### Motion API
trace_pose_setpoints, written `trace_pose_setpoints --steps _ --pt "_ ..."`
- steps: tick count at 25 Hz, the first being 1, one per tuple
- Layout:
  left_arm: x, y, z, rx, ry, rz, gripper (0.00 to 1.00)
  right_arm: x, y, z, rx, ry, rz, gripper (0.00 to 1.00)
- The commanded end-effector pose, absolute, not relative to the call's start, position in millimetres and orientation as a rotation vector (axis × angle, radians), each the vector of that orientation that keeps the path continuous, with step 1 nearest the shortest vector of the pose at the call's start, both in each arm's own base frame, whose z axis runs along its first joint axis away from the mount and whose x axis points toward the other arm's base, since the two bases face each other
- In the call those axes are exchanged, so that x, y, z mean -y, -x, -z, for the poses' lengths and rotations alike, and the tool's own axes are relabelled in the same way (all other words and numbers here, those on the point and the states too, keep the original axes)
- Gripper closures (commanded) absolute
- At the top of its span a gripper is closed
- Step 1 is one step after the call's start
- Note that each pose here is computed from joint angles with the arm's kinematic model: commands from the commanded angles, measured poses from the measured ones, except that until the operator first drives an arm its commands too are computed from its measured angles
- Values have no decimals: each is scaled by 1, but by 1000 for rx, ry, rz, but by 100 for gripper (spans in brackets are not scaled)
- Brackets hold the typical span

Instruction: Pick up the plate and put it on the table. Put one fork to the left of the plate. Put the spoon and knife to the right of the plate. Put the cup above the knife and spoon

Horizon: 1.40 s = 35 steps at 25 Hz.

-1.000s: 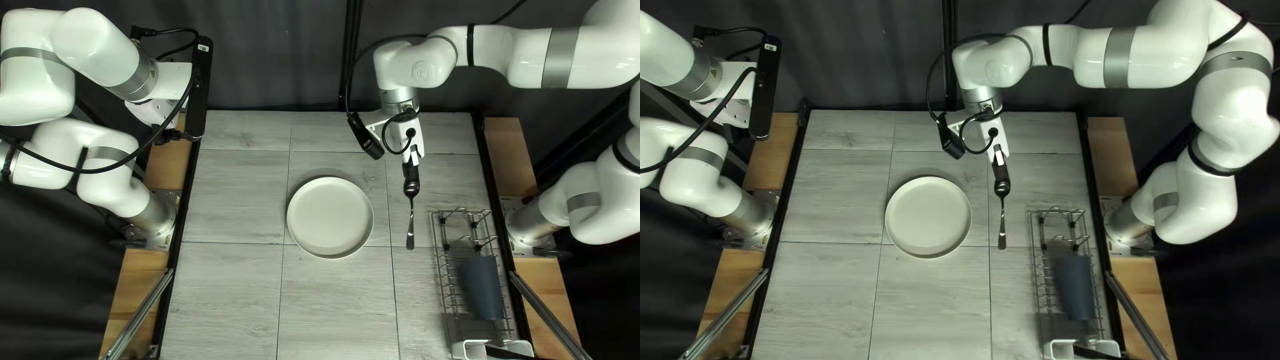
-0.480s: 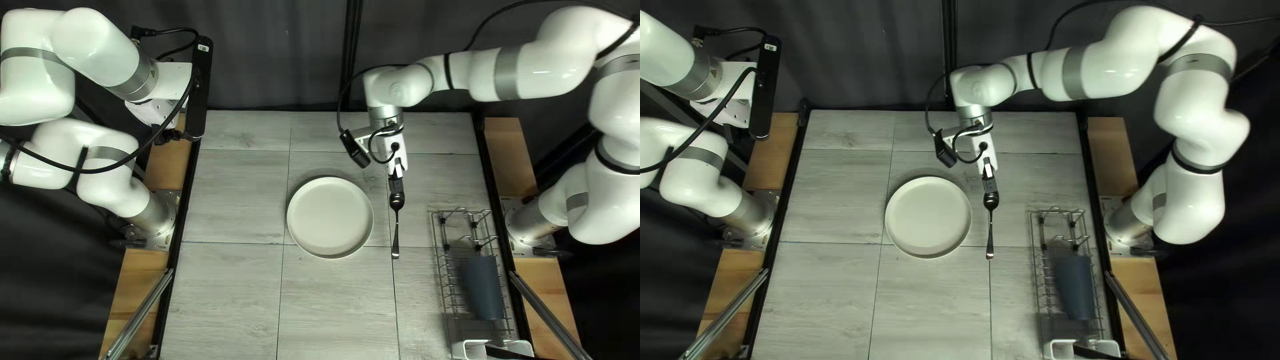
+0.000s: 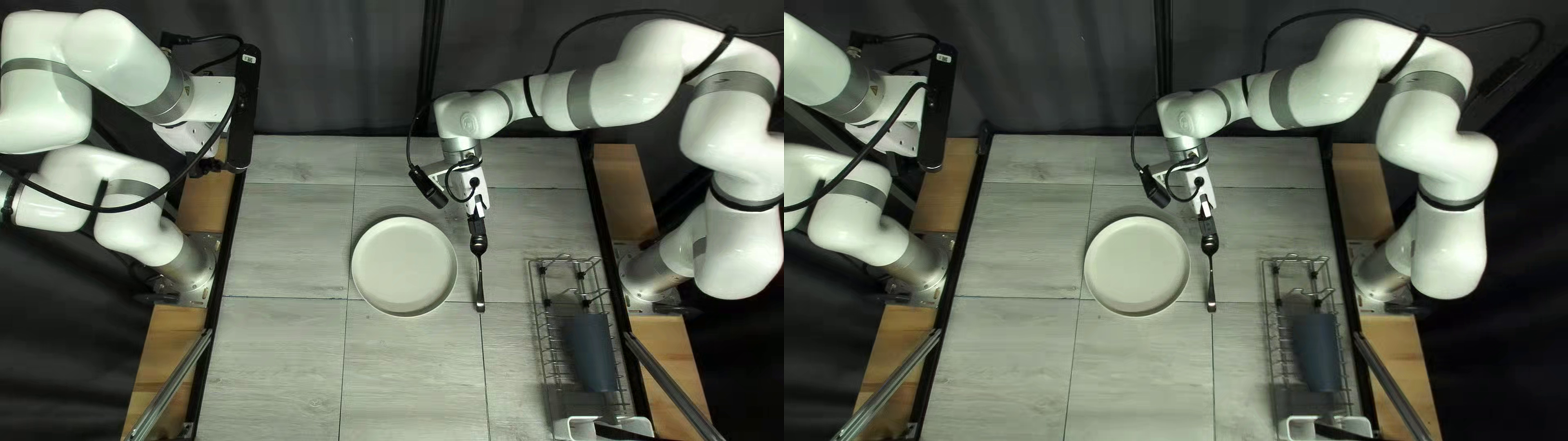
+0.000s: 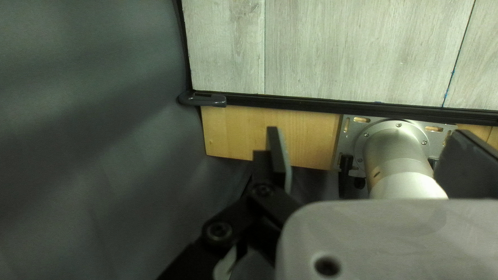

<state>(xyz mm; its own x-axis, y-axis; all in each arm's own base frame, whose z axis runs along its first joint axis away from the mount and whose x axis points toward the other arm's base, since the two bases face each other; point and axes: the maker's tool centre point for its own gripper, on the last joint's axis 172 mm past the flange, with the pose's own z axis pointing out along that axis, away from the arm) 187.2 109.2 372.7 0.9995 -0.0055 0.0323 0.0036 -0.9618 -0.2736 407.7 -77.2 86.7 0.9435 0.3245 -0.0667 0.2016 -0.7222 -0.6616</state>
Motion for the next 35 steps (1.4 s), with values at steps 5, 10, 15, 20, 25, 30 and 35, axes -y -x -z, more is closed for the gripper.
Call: trace_pose_setpoints --steps 5,10,15,20,25,30,35 --pt "-109 -187 -373 -1 2864 47 0 91 -411 -66 381 2364 -229 100" --pt "-109 -187 -373 -1 2864 47 0 104 -410 -51 388 2355 -220 19" --pt "-109 -187 -373 -1 2864 47 0 114 -410 -36 377 2378 -223 0" --pt "-109 -187 -373 -1 2864 47 0 125 -408 -39 361 2455 -202 0" --pt "-109 -187 -373 -1 2864 47 0 124 -403 -69 317 2567 -221 0" --pt "-109 -187 -373 -1 2864 47 0 94 -390 -149 186 2717 -276 0" --pt "-109 -187 -373 -1 2864 47 0 29 -369 -203 10 2871 -241 0"
